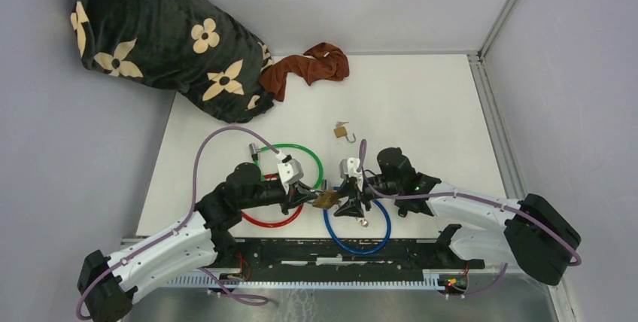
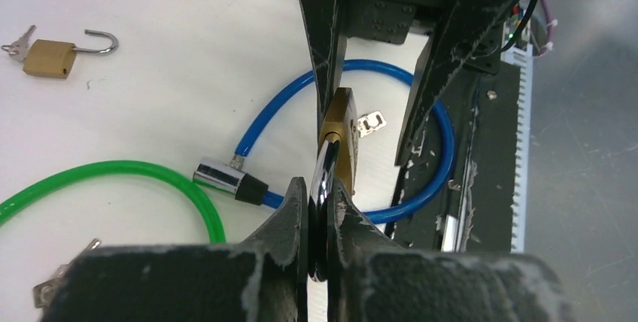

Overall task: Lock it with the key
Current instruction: Lock the lock.

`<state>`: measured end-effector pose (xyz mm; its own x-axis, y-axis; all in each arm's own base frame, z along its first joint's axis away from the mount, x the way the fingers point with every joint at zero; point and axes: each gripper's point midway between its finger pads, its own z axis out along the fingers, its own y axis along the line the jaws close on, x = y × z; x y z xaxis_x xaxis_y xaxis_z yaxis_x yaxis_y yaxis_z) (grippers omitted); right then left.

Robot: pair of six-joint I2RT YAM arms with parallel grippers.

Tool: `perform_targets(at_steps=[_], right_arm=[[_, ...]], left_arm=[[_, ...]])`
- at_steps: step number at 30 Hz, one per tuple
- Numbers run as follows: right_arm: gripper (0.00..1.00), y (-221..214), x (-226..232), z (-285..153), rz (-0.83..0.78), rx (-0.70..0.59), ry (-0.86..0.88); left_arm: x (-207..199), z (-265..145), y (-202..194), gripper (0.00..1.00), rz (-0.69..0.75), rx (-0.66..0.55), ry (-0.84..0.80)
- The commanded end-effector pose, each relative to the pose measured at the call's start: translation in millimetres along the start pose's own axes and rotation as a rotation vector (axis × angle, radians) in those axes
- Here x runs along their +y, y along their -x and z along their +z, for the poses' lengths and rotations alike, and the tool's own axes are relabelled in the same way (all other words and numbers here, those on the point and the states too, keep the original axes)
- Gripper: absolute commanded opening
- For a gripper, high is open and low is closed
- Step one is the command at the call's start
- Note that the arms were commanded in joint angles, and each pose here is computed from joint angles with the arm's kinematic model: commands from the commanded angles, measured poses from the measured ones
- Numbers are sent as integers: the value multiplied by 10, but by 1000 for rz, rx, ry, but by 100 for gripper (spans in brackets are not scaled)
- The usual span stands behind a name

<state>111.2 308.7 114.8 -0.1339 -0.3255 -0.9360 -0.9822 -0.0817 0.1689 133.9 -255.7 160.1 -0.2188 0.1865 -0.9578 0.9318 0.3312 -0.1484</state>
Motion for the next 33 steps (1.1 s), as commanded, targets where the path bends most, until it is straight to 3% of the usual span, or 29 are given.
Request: perform_targets(at_steps=[1, 7, 13, 16, 19, 21, 25, 29, 33], right_arm=[[54, 64, -76, -131, -79, -55, -29], [54, -48, -104, -174, -14, -117, -86], [56, 119, -193, -200, -92, -219, -147], [65, 171, -314, -140, -64, -233, -167], [67, 287, -370, -80, -87, -269, -150], [66, 256, -409, -21, -94, -255, -134], [53, 243, -436, 97, -96, -243, -75], [54, 203, -541, 201, -77, -233, -66], [47, 186, -562, 275, -59, -239, -34]], left_arm=[[262, -97, 14, 2, 158, 11, 103], [269, -152, 191, 2, 122, -51, 110], [242, -173, 228, 2, 88, -67, 99], [211, -173, 280, 2, 73, -84, 84], [186, -177, 321, 2, 60, -92, 72], [193, -180, 329, 2, 60, -94, 75], [196, -180, 385, 2, 71, -115, 74], [200, -178, 403, 2, 73, -121, 75], [204, -177, 403, 2, 73, -120, 77]])
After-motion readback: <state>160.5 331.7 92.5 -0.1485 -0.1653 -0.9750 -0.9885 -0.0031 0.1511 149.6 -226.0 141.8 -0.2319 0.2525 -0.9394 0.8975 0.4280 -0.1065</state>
